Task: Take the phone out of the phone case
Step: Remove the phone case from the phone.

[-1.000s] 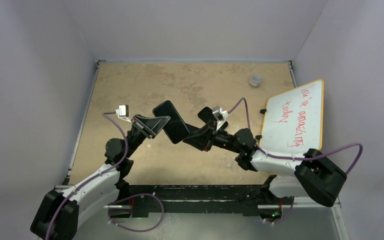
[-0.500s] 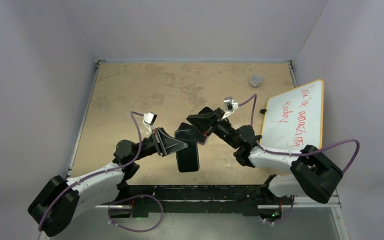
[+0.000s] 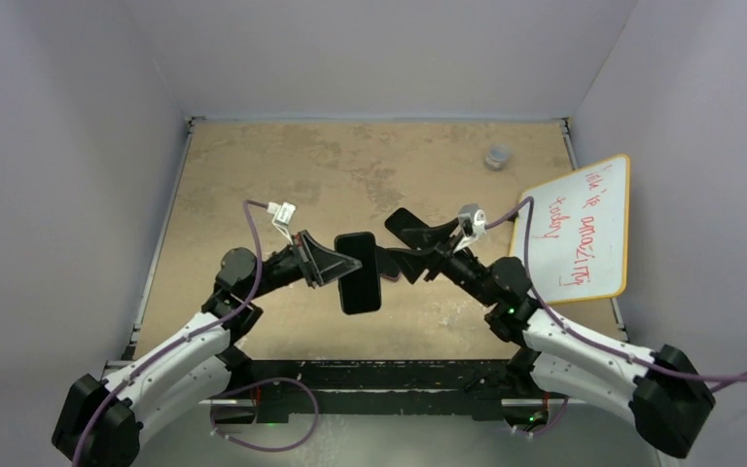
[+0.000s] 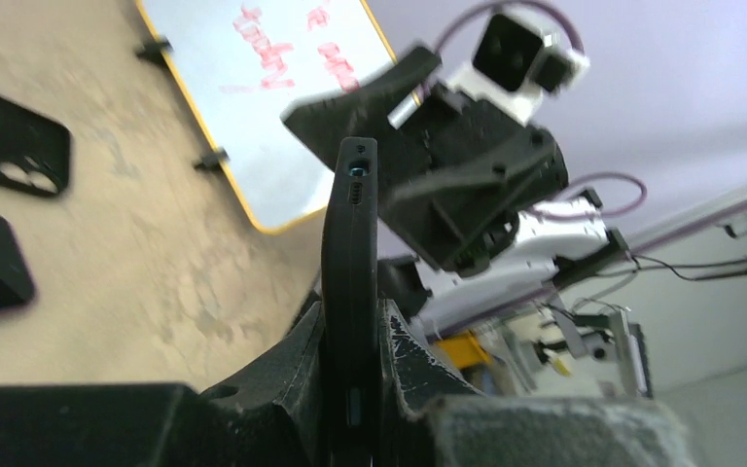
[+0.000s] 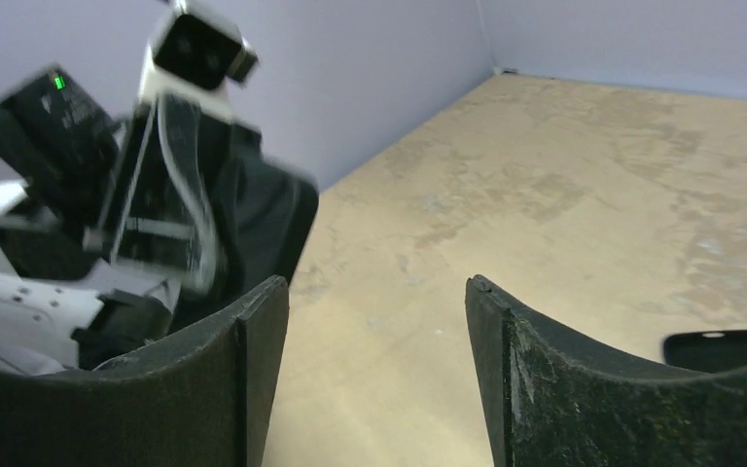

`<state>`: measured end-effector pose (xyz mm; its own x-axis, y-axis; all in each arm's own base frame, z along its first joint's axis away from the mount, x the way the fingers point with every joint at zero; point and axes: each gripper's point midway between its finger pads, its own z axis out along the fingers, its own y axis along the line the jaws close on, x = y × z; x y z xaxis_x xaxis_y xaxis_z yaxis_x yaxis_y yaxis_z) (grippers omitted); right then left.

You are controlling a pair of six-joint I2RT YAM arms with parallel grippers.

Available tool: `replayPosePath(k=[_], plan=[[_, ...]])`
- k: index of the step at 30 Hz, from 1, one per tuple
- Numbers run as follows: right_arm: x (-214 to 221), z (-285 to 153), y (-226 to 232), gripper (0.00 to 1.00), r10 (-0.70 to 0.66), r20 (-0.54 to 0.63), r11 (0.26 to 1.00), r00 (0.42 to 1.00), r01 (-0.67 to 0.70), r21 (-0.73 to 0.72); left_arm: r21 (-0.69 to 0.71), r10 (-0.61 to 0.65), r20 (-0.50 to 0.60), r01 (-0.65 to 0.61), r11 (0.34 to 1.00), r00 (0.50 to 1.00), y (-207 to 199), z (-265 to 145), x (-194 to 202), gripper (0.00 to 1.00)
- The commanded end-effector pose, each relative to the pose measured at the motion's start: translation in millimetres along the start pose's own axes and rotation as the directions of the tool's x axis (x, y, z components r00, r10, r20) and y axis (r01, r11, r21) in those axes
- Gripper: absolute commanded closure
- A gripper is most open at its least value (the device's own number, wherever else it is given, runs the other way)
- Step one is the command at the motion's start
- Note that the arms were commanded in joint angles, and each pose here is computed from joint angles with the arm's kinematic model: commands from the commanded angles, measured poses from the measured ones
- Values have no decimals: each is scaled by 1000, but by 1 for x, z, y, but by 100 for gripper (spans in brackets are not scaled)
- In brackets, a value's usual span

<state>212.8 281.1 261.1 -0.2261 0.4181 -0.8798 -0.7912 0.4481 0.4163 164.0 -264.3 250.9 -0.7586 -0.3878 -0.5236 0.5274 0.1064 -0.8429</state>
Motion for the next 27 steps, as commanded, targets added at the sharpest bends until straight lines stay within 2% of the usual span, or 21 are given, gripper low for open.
replayPosePath(k=[1,4,10,13,22,27], plan=[[38,-29,-12,30,-161,-206,987,965,163,-7,-3,156,73,-157,988,985,-20,-1,-43,100],[54,-38,4,30,-176,-269,982,947,149,-119,17,145,88,-147,989,986,-23,0,-49,100],[64,-34,29,30,-170,-289,958,942,89,-274,70,106,107,-114,991,989,-30,3,-53,100],[62,-28,35,31,-166,-265,947,950,79,-310,96,96,111,-107,990,989,-35,3,-54,100],[68,-27,56,34,-157,-290,900,944,15,-437,104,88,120,-101,990,989,-37,3,-55,100],[64,-27,63,34,-134,-278,887,951,-10,-462,95,90,122,-101,990,989,-33,4,-55,100]])
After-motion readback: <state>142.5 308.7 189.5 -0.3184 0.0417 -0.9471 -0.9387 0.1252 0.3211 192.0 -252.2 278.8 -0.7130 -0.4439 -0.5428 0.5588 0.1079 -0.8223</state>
